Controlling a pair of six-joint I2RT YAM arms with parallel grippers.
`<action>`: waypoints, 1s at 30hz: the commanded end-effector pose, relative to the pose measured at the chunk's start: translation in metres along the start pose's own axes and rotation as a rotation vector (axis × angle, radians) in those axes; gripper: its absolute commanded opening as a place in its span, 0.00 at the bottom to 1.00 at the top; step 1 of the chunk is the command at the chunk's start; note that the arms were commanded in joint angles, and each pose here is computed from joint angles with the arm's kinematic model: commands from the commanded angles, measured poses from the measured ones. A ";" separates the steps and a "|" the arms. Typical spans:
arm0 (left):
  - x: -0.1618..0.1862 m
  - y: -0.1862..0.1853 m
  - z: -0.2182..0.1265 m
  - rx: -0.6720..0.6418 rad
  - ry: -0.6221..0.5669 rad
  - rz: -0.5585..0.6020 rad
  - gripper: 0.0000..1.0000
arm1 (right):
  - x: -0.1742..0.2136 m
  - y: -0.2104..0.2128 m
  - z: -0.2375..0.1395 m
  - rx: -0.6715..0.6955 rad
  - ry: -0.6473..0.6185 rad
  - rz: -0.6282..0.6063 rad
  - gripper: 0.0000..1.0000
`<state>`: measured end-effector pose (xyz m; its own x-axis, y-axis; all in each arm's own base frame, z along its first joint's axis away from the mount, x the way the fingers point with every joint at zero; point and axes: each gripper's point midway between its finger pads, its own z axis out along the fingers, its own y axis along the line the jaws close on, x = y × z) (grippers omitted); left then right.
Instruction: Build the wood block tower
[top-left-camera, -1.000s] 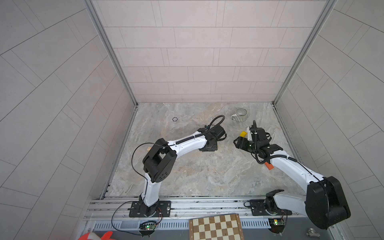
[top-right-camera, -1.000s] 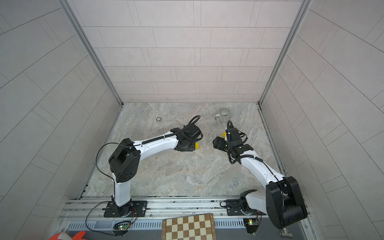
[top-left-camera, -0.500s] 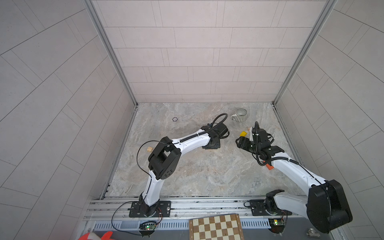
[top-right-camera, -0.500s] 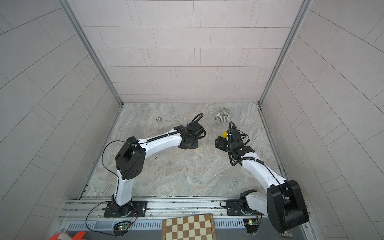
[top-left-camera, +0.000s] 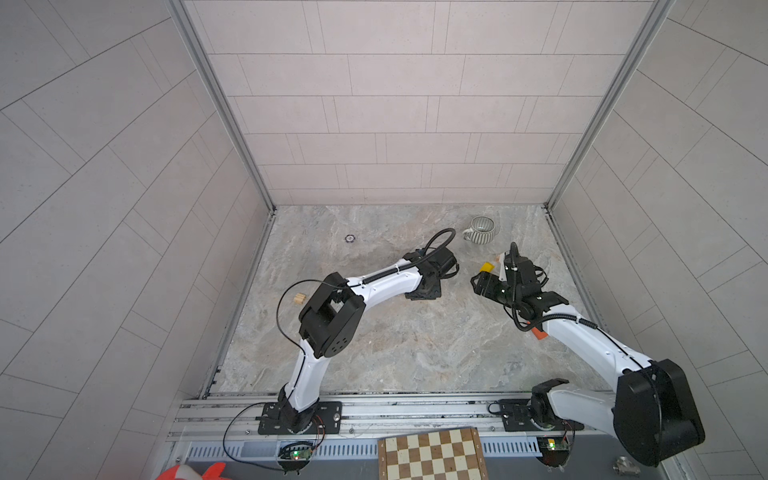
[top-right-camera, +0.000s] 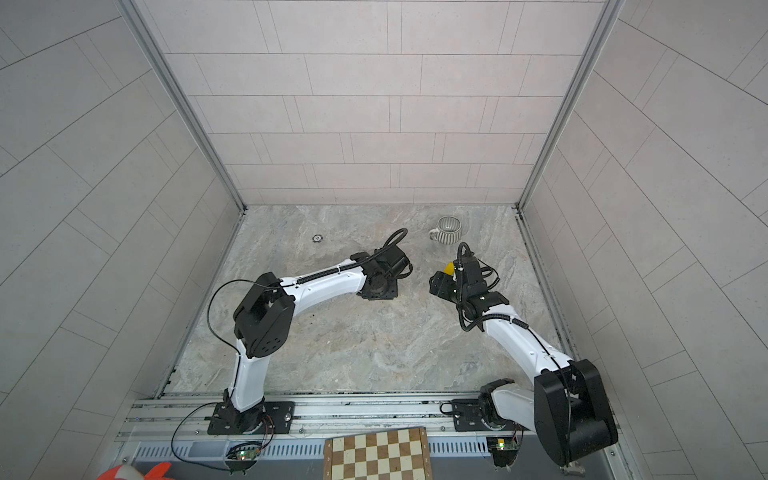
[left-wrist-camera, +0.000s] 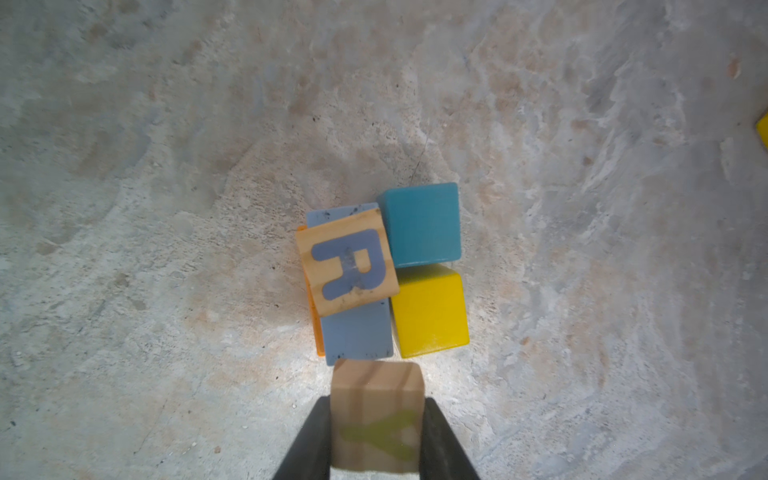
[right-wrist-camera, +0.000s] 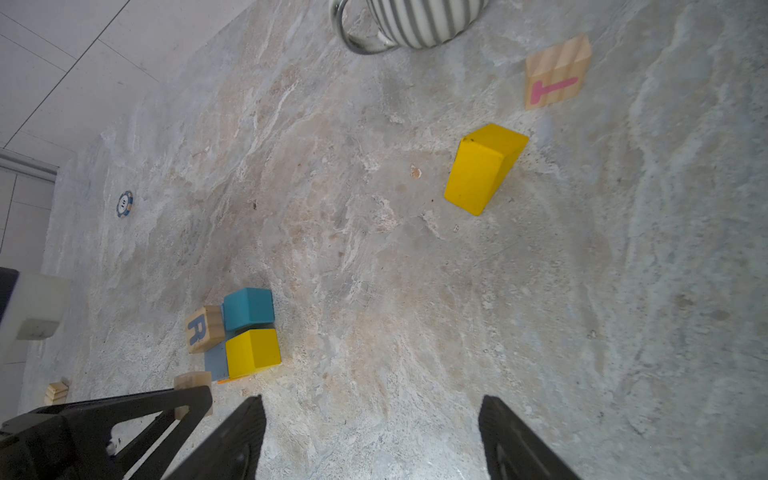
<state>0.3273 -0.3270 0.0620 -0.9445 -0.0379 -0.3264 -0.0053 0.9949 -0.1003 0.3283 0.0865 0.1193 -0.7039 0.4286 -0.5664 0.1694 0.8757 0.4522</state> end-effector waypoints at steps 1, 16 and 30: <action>0.001 -0.002 0.002 -0.011 0.011 0.002 0.29 | 0.001 -0.003 0.000 0.001 -0.007 0.018 0.82; -0.006 0.005 0.003 -0.024 0.011 -0.001 0.29 | 0.001 0.001 -0.001 -0.020 -0.003 0.020 0.83; -0.004 0.005 0.004 -0.022 0.021 -0.006 0.29 | 0.001 0.001 -0.001 -0.025 -0.008 0.023 0.83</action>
<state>0.3335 -0.3244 0.0630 -0.9462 -0.0494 -0.3199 -0.0170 0.9945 -0.1033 0.3271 0.0900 0.1171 -0.7098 0.4273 -0.5600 0.1559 0.8706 0.4667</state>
